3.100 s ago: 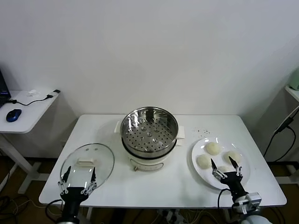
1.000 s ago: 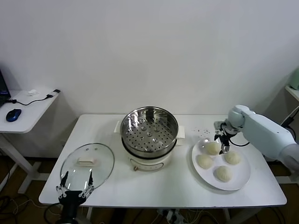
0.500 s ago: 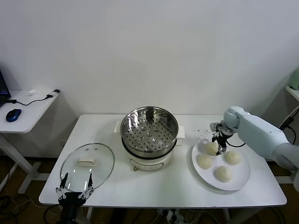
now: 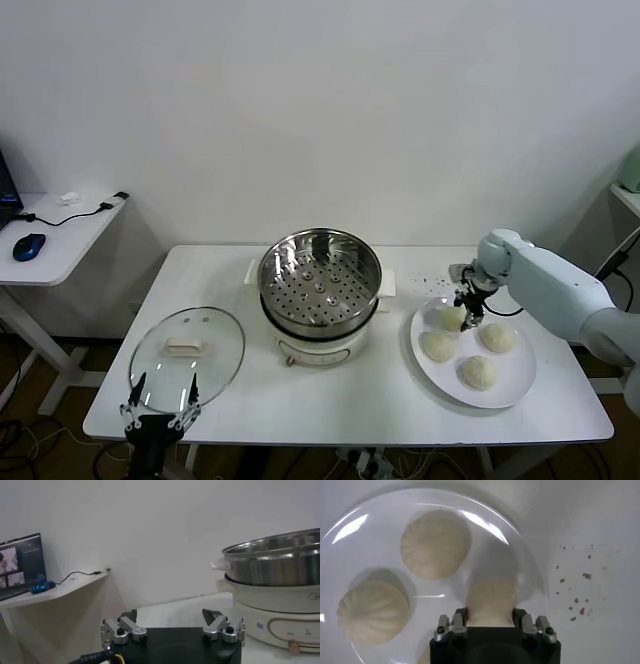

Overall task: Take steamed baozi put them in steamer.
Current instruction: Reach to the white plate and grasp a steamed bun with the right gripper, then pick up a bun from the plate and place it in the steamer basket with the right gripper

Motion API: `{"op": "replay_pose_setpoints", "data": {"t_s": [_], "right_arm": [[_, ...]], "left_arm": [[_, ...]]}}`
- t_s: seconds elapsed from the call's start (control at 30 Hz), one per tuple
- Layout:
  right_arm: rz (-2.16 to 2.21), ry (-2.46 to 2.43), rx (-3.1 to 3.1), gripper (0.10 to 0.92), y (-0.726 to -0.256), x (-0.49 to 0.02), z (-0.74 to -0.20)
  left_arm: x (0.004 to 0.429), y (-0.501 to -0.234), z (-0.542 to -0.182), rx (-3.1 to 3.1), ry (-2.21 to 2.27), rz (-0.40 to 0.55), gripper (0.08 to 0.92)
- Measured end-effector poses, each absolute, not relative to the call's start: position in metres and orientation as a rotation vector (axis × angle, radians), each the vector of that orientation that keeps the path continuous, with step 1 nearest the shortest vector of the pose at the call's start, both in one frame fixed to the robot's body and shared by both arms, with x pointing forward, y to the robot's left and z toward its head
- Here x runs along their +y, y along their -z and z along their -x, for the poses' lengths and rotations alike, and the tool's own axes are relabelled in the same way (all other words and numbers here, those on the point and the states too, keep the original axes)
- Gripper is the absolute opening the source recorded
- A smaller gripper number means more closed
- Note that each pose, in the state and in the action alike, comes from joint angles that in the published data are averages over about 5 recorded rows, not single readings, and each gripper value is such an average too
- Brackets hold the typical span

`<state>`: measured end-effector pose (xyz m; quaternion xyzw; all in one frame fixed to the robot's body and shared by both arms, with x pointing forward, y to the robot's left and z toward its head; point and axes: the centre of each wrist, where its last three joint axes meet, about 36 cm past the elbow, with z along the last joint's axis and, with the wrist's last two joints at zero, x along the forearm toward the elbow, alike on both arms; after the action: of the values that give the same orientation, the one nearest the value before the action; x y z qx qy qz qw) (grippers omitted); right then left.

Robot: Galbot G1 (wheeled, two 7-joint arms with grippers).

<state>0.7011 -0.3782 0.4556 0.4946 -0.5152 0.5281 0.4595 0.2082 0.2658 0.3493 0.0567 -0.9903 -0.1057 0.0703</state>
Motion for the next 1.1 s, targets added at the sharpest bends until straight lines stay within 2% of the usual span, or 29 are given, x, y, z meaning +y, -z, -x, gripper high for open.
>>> {"op": "replay_pose_setpoints", "data": {"t_s": [0.2,0.43,0.63,0.8,0.97,1.1], "right_arm": [[-1.273,-1.347,-1.268,0.556,-0.483,-0.374,-0.708],[-1.426,-1.551,-1.172,0.552,-0.563,-0.338,-0.728],[-1.578,-1.847,-0.975,0.56,-0.651,-0.278,-0.735],[-1.677,-2.129,-0.742,0.56,-0.702,-0.212,-0.729],[-1.737,-2.371,-0.503,0.562,-0.73,-0.146,-0.719],[-1.766,-2.506,-0.33,0.566,-0.731,-0.1,-0.713]], "left_arm": [[0.266,-0.351,-0.206,-2.98,0.322,-0.168,0.823],[0.266,-0.353,-0.204,-2.98,0.326,-0.166,0.823],[0.267,-0.356,-0.203,-2.979,0.328,-0.172,0.823],[0.266,-0.357,-0.203,-2.978,0.323,-0.175,0.823],[0.266,-0.357,-0.203,-2.976,0.316,-0.181,0.823],[0.266,-0.357,-0.201,-2.973,0.315,-0.184,0.823]]}}
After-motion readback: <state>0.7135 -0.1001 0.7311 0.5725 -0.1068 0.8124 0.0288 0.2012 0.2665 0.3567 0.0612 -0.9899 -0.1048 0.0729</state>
